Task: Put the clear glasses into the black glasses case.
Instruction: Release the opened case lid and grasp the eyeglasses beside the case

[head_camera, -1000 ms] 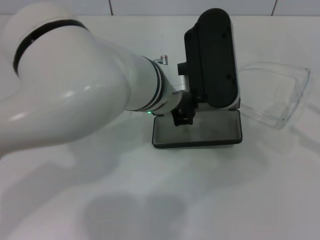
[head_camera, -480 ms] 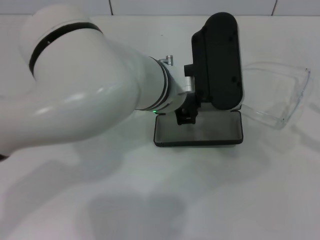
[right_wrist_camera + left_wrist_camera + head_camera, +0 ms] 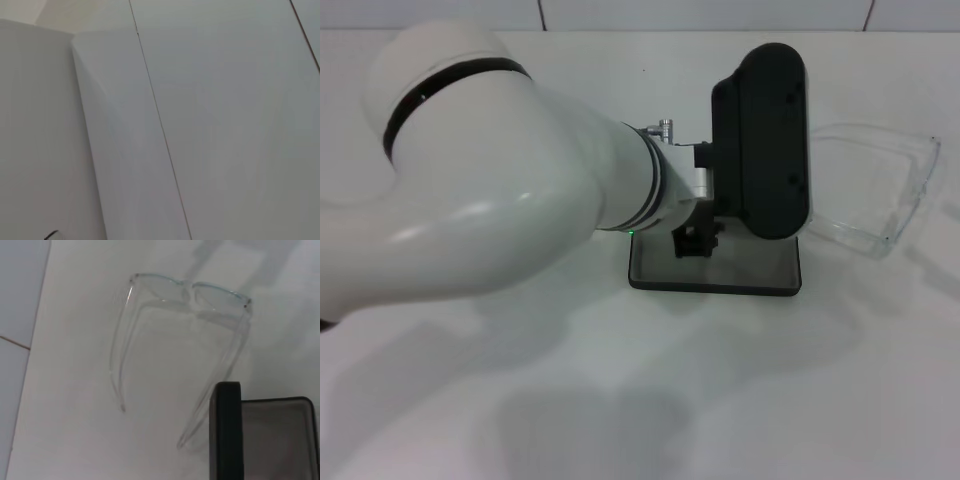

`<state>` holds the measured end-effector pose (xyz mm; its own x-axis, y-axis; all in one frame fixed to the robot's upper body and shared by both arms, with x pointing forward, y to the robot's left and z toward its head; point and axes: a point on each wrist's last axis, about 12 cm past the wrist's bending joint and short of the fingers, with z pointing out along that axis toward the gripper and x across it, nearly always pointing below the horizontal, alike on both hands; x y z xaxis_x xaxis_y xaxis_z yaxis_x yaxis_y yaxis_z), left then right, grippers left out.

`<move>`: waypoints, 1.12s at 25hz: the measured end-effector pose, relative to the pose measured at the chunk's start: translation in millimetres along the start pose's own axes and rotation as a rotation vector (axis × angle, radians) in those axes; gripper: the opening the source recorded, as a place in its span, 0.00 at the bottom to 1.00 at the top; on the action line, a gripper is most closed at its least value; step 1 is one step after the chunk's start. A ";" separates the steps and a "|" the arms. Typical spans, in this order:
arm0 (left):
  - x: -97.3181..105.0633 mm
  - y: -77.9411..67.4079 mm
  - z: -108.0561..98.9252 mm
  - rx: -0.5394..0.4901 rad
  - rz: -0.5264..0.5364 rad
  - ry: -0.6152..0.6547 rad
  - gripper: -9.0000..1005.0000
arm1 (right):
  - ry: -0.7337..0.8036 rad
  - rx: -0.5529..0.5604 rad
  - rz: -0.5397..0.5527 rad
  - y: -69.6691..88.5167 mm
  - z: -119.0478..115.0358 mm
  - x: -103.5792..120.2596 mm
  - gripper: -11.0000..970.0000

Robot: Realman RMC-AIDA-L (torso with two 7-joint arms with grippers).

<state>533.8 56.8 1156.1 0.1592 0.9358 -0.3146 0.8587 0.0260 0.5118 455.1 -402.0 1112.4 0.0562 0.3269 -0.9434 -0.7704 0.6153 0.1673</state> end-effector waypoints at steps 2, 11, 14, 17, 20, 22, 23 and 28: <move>-2.0 -0.1 -2.8 -0.001 0.002 -0.006 0.37 | 0.004 0.000 0.001 0.0 0.1 0.5 0.90; -5.8 0.0 -35.7 -0.033 -0.046 -0.084 0.45 | 0.038 -0.045 0.000 -6.9 10.5 -4.6 0.90; -1.3 8.3 -54.5 -0.045 -0.121 -0.177 0.46 | 0.084 -0.107 0.008 -15.8 22.4 -15.4 0.90; 8.9 21.0 -72.1 -0.033 -0.209 -0.306 0.46 | 0.166 -0.163 -0.007 -27.0 39.8 -26.0 0.89; 25.3 32.6 -88.5 -0.018 -0.290 -0.460 0.46 | 0.281 -0.224 -0.044 -36.6 61.7 -38.6 0.89; 38.2 39.0 -98.5 -0.022 -0.340 -0.556 0.46 | 0.372 -0.275 -0.089 -39.9 78.1 -50.0 0.89; 48.3 43.3 -105.4 -0.029 -0.382 -0.622 0.46 | 0.431 -0.295 -0.120 -41.9 85.9 -57.8 0.89; 106.5 57.6 -126.6 -0.054 -0.596 -0.881 0.45 | 0.828 -0.348 -0.272 -43.8 123.0 -84.1 0.89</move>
<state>538.5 202.5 1253.3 0.0347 0.1828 -0.9825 0.8950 0.4318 0.1120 562.3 -368.2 1219.7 -0.1043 -0.4933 -0.8636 -0.9513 0.3028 -0.0581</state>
